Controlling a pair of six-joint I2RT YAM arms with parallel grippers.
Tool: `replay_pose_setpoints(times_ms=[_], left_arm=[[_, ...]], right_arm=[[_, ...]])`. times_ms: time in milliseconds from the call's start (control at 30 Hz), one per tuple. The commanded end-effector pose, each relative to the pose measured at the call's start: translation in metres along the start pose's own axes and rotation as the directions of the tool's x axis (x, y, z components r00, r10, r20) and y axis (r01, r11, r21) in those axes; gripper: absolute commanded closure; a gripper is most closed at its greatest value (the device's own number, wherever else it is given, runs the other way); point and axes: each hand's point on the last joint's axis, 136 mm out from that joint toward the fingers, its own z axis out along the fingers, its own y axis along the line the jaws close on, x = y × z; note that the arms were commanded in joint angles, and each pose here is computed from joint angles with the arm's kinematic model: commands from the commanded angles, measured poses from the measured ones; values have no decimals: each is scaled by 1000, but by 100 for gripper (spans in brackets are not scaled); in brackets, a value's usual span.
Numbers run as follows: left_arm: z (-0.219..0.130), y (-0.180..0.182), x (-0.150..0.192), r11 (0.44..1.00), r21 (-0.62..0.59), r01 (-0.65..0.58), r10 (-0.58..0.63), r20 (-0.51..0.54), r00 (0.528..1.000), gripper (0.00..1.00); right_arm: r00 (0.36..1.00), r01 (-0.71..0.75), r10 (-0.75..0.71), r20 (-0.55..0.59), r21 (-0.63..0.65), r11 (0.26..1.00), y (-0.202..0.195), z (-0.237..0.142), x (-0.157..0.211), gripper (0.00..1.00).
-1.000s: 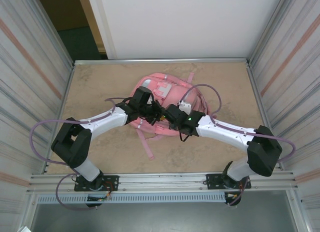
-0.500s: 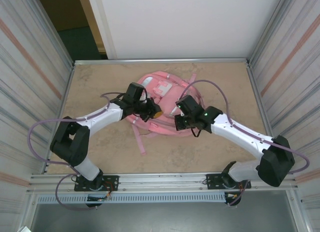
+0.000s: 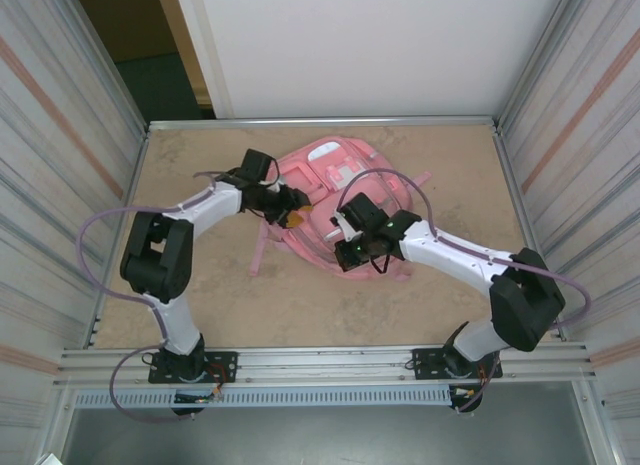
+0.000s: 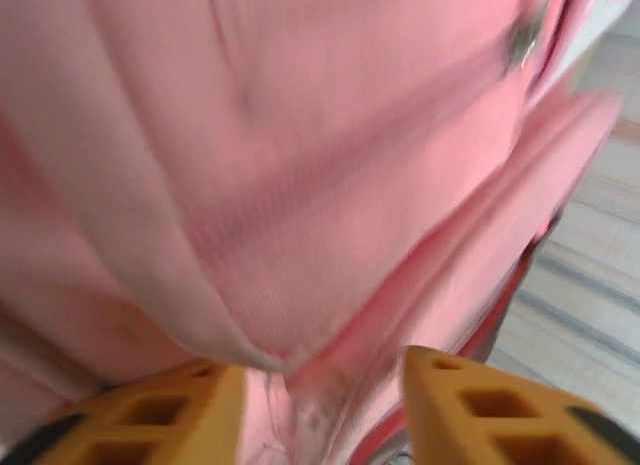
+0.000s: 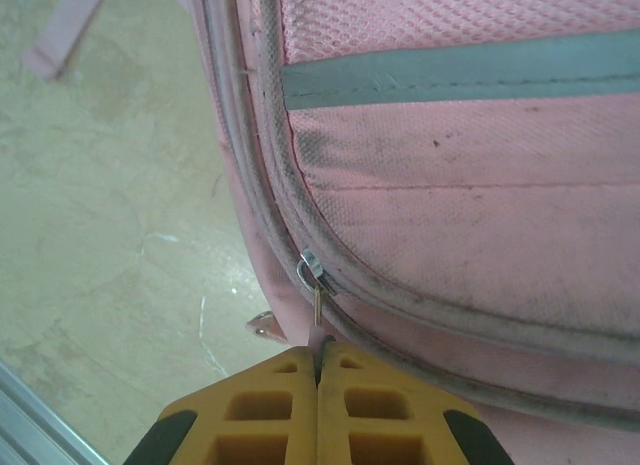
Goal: Pack the student bag
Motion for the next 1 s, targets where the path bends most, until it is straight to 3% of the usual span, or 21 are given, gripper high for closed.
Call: replay_pose_setpoints(times_ms=[0,100,233,400,533,600,667,733,800,967], left_arm=[[-16,-2,12,999,-2,-32,33,60,998,45],[-14,10,38,999,-46,-10,13,77,997,43],[0,-2,62,1000,-23,-13,16,137,990,45],[13,-9,79,1000,-9,19,-18,162,987,48],[16,0,81,998,-35,59,-49,235,971,55],[22,-2,80,997,-38,61,-51,225,973,66],[28,-17,82,998,35,51,-56,188,980,80],[29,-28,85,994,92,63,-77,159,984,92],[27,-34,91,993,105,63,-77,134,988,100],[25,-35,104,991,110,75,-84,76,994,100]], right_arm=[[999,3,-5,-52,-36,999,12,0,10,100],[998,6,-8,-61,-33,999,11,3,12,100],[999,4,-6,-41,-68,998,16,4,13,100],[1000,26,-25,6,-132,991,31,-4,8,100],[999,37,-37,5,-106,994,27,-4,8,100],[999,39,-39,5,-92,995,23,-2,11,100],[999,37,-36,12,-72,997,19,0,14,100],[999,24,-23,26,-37,999,13,1,15,92],[999,-9,9,49,-3,1000,8,0,14,77],[993,-40,36,111,31,999,12,-1,8,66]])
